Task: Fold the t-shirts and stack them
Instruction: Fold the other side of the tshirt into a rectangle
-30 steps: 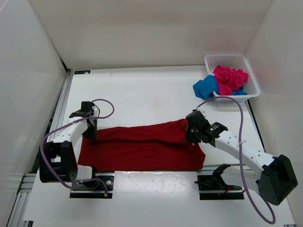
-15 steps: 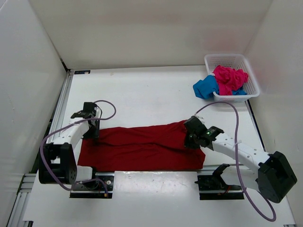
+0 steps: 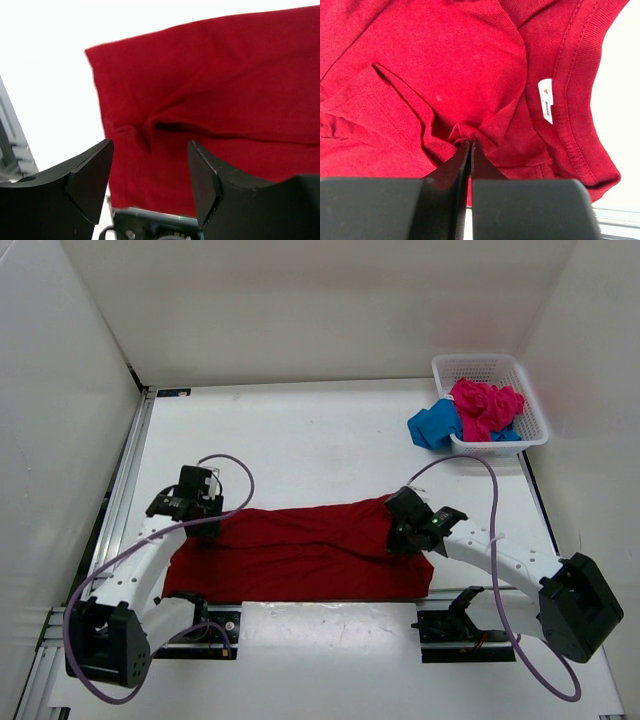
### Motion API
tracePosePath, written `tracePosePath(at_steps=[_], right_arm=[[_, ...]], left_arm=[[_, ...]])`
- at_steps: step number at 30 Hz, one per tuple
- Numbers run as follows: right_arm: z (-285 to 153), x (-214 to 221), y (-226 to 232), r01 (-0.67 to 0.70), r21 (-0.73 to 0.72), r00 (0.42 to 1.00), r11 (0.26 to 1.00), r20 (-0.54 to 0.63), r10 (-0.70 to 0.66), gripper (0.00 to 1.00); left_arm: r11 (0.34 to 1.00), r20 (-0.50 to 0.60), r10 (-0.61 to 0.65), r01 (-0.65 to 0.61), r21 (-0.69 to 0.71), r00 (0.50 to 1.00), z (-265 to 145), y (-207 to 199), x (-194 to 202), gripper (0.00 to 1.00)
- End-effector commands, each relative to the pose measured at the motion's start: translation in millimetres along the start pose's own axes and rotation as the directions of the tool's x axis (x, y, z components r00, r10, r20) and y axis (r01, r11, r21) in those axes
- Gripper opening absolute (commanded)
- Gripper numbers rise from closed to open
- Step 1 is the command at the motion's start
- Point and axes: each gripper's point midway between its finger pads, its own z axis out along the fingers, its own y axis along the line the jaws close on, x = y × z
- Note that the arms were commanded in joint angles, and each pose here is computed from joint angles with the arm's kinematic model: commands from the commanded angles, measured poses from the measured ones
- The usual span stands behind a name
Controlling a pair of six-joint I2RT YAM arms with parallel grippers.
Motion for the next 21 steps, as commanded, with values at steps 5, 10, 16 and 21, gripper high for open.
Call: tracePosePath(at_steps=[5, 10, 16, 21], right_arm=[[4, 0, 2, -0.007, -0.01, 1.0, 1.0, 0.012, 0.008, 0.0], [7, 2, 0, 0.004, 0.003, 1.0, 1.0, 0.0, -0.004, 0.0], [8, 2, 0, 0.013, 0.003, 1.0, 1.0, 0.0, -0.013, 0.0], [8, 2, 0, 0.022, 0.003, 1.0, 1.0, 0.0, -0.022, 0.0]], left_arm=[[0.997, 0.102, 0.076, -0.074, -0.025, 0.992, 17, -17, 5, 0.72], [0.995, 0.135, 0.082, -0.075, -0.058, 0.987, 17, -15, -4, 0.72], [0.989, 0.132, 0.083, -0.066, -0.129, 0.988, 21, -5, -8, 0.72], [0.987, 0.105, 0.093, -0.078, -0.14, 0.99, 27, -3, 12, 0.72]])
